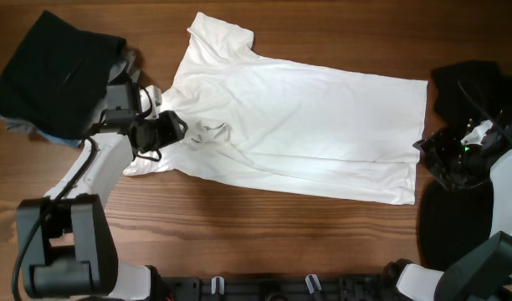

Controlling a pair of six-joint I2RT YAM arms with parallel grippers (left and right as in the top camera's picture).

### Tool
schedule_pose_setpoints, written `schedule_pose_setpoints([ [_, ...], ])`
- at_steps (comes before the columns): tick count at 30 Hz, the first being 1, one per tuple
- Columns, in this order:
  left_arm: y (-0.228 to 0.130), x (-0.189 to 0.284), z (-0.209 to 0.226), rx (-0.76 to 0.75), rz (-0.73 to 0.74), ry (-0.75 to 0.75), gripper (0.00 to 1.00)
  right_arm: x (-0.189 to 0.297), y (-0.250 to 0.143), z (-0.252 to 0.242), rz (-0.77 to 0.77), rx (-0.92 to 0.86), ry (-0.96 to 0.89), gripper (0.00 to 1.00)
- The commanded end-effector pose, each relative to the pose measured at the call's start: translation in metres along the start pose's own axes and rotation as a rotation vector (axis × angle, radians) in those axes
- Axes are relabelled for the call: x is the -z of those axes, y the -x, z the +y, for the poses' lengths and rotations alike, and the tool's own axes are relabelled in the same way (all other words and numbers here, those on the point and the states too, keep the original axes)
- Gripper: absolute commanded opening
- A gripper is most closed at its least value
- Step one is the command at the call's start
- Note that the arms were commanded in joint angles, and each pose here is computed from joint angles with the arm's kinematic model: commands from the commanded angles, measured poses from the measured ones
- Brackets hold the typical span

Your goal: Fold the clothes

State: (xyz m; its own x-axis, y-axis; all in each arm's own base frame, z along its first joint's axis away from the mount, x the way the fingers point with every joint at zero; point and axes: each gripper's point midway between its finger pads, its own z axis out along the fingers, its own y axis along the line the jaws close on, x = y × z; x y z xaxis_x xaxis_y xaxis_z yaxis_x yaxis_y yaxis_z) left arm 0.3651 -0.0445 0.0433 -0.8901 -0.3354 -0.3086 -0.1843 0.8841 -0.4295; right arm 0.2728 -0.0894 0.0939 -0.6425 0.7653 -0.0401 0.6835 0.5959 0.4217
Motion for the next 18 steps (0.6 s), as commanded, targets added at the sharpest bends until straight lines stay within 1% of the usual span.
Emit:
schedule_pose_setpoints([
  [1, -0.017, -0.02, 0.007, -0.024, 0.06, 0.023, 0.47, 0.007, 0.007, 0.003, -0.035, 0.026, 0.0, 0.73],
  [2, -0.015, -0.022, 0.006, -0.029, 0.056, 0.02, 0.45, 0.007, 0.007, 0.003, -0.035, 0.026, 0.0, 0.73],
  [3, -0.014, -0.023, 0.005, -0.033, 0.052, 0.018, 0.39, 0.007, 0.007, 0.003, -0.035, 0.026, 0.0, 0.73],
  [4, -0.012, -0.025, 0.003, -0.04, 0.042, 0.013, 0.3, 0.007, 0.007, 0.003, -0.034, 0.026, 0.0, 0.73],
  [5, -0.01, -0.025, 0.001, -0.046, 0.033, 0.008, 0.17, 0.007, 0.007, 0.003, -0.033, 0.025, 0.0, 0.73],
  [6, -0.008, -0.025, -0.002, -0.053, 0.026, -0.003, 0.08, 0.007, 0.007, 0.002, -0.032, 0.024, -0.001, 0.73],
  [7, -0.007, -0.024, -0.006, -0.056, 0.022, -0.023, 0.05, 0.007, 0.006, 0.002, -0.031, 0.024, -0.001, 0.74],
  [10, 0.006, -0.015, -0.025, -0.073, -0.024, -0.101, 0.04, 0.007, 0.007, 0.002, -0.032, 0.025, -0.001, 0.74],
  [13, 0.028, -0.004, -0.036, -0.102, -0.103, -0.125, 0.04, 0.007, 0.007, 0.002, -0.033, 0.025, -0.001, 0.74],
  [15, 0.041, -0.002, -0.038, -0.118, -0.161, -0.122, 0.04, 0.007, 0.007, 0.003, -0.035, 0.025, 0.0, 0.74],
  [18, 0.051, -0.002, -0.029, -0.119, -0.207, -0.064, 0.04, 0.007, 0.008, 0.003, -0.037, 0.027, 0.001, 0.74],
])
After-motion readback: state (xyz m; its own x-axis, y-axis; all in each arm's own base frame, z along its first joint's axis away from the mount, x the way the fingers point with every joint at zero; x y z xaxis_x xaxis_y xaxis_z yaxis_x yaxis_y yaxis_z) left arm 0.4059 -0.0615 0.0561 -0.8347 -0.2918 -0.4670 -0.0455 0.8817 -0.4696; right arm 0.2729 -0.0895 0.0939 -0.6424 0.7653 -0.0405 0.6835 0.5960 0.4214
